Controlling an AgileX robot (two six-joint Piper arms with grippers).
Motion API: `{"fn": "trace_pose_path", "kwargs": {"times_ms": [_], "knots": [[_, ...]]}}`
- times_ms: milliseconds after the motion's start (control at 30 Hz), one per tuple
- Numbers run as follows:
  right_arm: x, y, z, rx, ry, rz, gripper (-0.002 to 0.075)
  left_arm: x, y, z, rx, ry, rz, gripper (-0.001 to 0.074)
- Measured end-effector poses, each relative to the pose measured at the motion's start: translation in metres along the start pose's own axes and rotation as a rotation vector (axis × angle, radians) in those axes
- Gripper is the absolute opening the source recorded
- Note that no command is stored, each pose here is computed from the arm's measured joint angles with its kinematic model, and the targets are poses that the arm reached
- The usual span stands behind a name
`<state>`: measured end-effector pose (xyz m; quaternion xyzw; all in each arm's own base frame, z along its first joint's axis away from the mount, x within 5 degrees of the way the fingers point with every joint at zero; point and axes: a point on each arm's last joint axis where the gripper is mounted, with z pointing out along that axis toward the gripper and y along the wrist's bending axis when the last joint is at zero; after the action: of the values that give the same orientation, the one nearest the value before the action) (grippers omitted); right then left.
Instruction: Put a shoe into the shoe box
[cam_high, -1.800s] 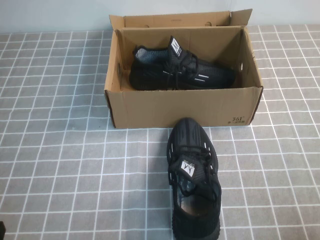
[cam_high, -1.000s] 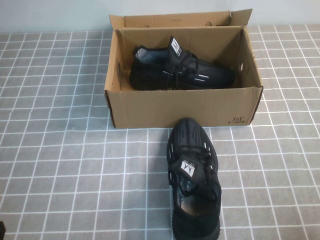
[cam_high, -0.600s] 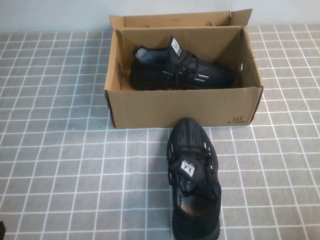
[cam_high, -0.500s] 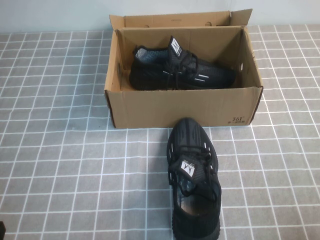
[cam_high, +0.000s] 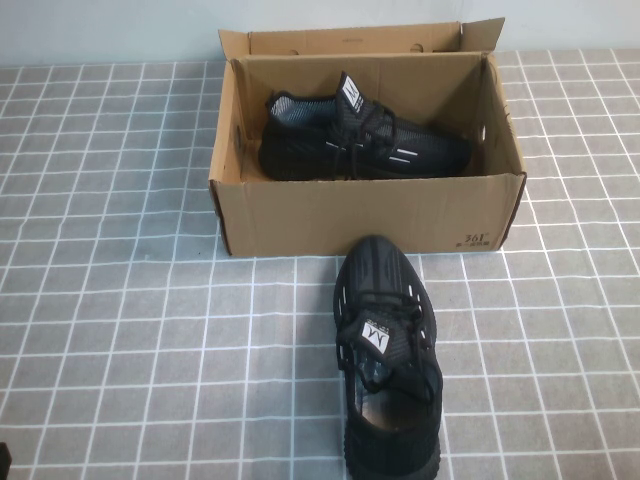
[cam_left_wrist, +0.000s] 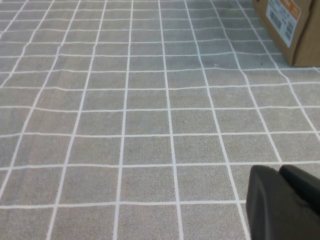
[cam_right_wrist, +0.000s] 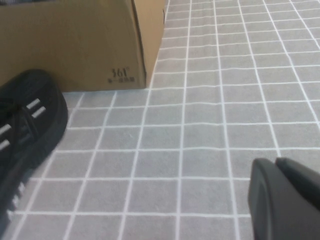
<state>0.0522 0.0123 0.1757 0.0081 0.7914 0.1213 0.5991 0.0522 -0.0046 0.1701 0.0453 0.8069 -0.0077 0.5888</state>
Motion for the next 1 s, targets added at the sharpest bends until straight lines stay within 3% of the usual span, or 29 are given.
{"fn": "trace_pose_path", "kwargs": {"times_ms": [167, 400, 667, 833, 1000], "knots": [[-0.007, 0.003, 0.0, -0.041, -0.071, 0.127, -0.0016, 0.0, 0.0, 0.0, 0.0, 0.0, 0.0, -0.0001], [-0.023, 0.004, -0.003, -0.108, -0.238, 0.474, -0.0016, 0.0, 0.0, 0.0, 0.0, 0.0, 0.0, -0.0001], [-0.021, 0.008, -0.003, -0.162, -0.198, 0.67, -0.0016, 0.0, 0.0, 0.0, 0.0, 0.0, 0.0, -0.0001], [-0.03, 0.026, -0.007, -0.247, 0.008, 0.649, -0.0016, 0.0, 0.0, 0.0, 0.0, 0.0, 0.0, -0.0001], [-0.071, 0.046, -0.006, -0.256, 0.287, 0.473, -0.0016, 0.0, 0.0, 0.0, 0.0, 0.0, 0.0, -0.0001]]}}
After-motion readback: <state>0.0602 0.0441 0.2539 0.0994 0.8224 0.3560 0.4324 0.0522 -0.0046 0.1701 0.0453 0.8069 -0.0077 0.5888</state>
